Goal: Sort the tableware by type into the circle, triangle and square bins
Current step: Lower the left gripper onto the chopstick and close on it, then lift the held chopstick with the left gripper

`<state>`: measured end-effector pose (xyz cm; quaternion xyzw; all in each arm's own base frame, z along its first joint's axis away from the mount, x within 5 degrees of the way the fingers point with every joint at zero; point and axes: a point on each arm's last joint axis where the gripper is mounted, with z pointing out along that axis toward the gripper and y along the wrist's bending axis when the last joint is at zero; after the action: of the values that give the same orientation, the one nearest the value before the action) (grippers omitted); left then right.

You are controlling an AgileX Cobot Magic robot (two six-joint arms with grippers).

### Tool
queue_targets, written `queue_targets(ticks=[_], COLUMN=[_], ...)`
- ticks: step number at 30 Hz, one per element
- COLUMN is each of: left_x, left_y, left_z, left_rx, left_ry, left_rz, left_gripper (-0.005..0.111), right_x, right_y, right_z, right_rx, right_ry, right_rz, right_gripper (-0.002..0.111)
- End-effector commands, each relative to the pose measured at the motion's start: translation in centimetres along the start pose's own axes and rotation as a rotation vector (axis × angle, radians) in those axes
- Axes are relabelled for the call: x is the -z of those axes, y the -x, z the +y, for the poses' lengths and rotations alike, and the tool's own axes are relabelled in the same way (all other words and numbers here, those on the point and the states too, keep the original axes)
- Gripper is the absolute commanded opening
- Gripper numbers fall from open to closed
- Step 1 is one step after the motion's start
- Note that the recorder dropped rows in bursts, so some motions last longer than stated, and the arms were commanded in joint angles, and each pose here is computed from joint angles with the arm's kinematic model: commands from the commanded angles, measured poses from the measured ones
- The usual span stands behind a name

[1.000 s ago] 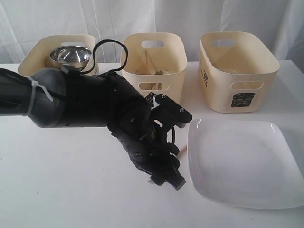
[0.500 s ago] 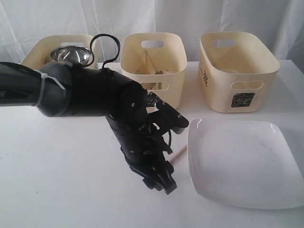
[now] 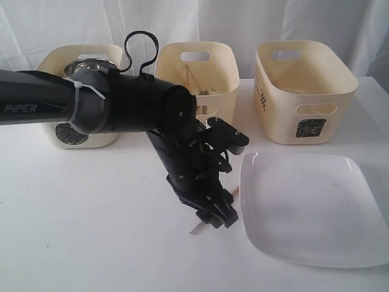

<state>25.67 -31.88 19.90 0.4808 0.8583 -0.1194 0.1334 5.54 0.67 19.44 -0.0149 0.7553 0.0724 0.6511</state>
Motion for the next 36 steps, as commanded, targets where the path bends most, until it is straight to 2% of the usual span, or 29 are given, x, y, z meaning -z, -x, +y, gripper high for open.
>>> queue_targets(ticks=[1,6,11,19,22,28,32,36], left_x=[-0.9,-2.8,-3.4,-5.0,-5.2,-5.1,-4.1,-1.5], left_y=[0.3,0.0,0.3,0.0,-0.2,-0.7,-0.9,-0.6], left_z=[0.6,1.2,1.4,1.3,1.3,1.3,1.2,1.1], left_rx=[0.034,0.054,0.070,0.108,0.112,0.087,0.069,0.041], left_ry=[-0.016,-0.014,-0.009,-0.038,-0.042,-0.037,-0.037,-0.015], left_rz=[-0.007,0.013,-0.020,0.005,0.020,0.074,0.107,0.079], left_gripper=[0.070,0.070,0.061,0.060,0.049,0.000,0.000,0.000], right_x=[0.0,0.0,0.0,0.0,0.0,0.0,0.0,0.0], right_y=[-0.1,-0.1,-0.1,-0.1,-0.1,-0.1,-0.1,-0.1], right_z=[0.0,0.0,0.0,0.0,0.0,0.0,0.0,0.0], right_rx=[0.002,0.002,0.002,0.002,0.002,0.002,0.002,0.002], right_ry=[-0.006,-0.006,-0.006,-0.006,-0.006,-0.006,-0.006,-0.006], right_rz=[-0.009,-0.009,-0.009,-0.009,-0.009,-0.009,-0.009,-0.009], right_gripper=[0.000,0.000,0.000,0.000,0.000,0.000,0.000,0.000])
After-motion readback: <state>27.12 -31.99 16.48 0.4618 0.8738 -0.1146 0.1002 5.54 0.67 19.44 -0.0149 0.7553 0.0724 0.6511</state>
